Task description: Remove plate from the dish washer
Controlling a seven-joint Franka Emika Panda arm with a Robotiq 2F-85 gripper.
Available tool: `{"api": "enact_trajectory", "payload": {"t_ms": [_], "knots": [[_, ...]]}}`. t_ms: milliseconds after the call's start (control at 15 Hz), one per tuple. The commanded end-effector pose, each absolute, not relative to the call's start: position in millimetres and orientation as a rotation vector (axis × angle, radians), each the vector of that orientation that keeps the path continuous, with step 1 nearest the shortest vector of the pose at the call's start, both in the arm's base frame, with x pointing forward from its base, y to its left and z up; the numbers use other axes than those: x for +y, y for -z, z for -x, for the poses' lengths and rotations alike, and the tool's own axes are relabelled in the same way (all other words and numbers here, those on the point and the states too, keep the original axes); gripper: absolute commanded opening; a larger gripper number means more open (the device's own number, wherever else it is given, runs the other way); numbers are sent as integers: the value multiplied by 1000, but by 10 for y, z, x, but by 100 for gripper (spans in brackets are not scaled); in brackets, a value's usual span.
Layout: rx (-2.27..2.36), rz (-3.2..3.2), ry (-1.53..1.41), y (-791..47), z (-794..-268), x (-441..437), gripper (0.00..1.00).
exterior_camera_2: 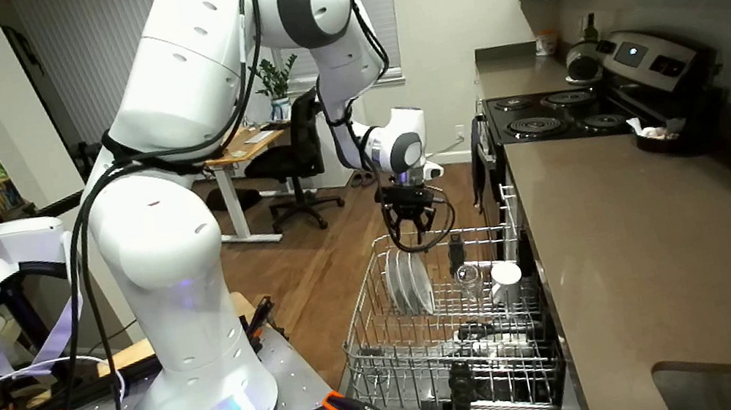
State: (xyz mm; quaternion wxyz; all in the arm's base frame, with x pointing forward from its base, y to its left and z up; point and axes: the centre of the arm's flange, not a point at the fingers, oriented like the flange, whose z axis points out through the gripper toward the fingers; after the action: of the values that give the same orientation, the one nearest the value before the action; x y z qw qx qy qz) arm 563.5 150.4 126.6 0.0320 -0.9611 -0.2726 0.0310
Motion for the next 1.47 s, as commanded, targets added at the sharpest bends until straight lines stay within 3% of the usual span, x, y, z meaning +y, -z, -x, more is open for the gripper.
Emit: {"api": "enact_trajectory", "payload": {"t_ms": [0, 133, 667, 733, 867, 1000, 1400], "knots": [[-853, 2904, -32, -1056, -5728, 1402, 91], [-873, 2886, 0, -968, -5781, 1384, 100], [-963, 2816, 31, -749, -6088, 1500, 100], [-970, 2814, 29, -727, -6124, 1519, 98], [-982, 2803, 20, -671, -6185, 1551, 73], [-991, 2789, 8, -610, -6240, 1575, 64], [-1009, 2764, -23, -484, -6346, 1608, 69]]}}
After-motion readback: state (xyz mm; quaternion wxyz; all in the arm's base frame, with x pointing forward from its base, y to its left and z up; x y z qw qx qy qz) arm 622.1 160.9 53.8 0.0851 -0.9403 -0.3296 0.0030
